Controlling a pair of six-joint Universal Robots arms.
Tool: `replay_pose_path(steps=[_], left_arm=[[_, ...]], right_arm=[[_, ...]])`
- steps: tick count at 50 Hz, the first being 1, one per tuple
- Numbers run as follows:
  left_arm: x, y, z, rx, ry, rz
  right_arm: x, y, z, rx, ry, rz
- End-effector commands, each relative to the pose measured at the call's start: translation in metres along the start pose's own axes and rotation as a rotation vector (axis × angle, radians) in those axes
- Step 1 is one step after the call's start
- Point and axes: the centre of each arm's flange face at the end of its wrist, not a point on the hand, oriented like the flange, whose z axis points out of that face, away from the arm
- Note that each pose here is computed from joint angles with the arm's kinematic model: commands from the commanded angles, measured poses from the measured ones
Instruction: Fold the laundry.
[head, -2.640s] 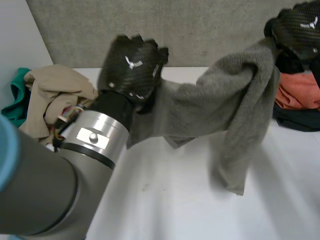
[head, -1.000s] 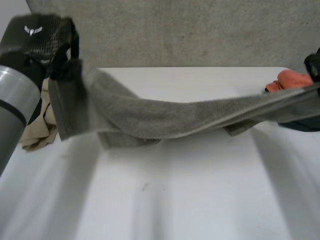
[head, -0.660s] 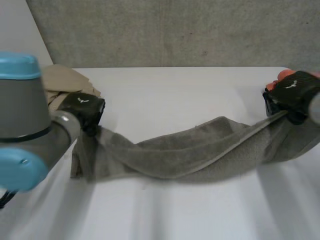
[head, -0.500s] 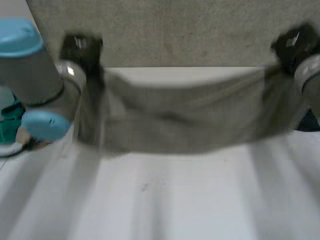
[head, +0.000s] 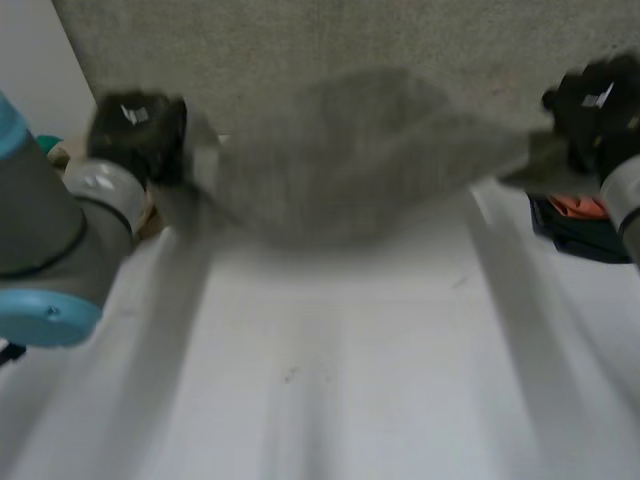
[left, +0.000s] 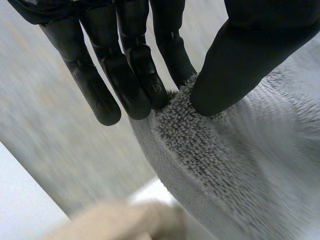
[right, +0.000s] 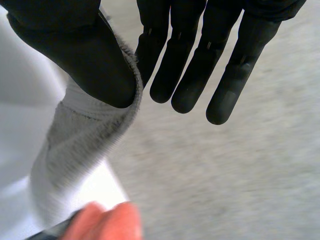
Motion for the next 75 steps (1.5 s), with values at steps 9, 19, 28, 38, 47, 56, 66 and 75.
replay_pose_path(steps=[9, 19, 28, 38, 47, 56, 66, 75], left_arm=[[0.047, 0.124, 0.030, -0.268, 0.097, 0.084], [0.043, 0.096, 0.016, -0.180, 0.090, 0.082], [0.033, 0.067, -0.047, -0.160, 0.133, 0.083], [0.045, 0.099, -0.099, -0.322, 0.291, 0.084], [0.040, 0.124, -0.081, -0.393, 0.266, 0.076], [0.045, 0.135, -0.058, -0.370, 0.255, 0.075], [0.052, 0.145, -0.045, -0.367, 0.283, 0.159], [0.054, 0.151, -0.042, -0.370, 0.295, 0.195]], right_arm=[[-0.083, 0.086, -0.012, -0.269, -0.253, 0.029], [-0.084, 0.092, -0.016, -0.293, -0.254, 0.040], [-0.088, 0.094, -0.021, -0.305, -0.266, 0.044], [-0.087, 0.094, -0.024, -0.305, -0.263, 0.042], [-0.089, 0.095, -0.027, -0.310, -0.273, 0.044], [-0.091, 0.097, -0.029, -0.318, -0.283, 0.047], [-0.092, 0.097, -0.030, -0.316, -0.284, 0.044], [-0.093, 0.097, -0.031, -0.319, -0.288, 0.044]])
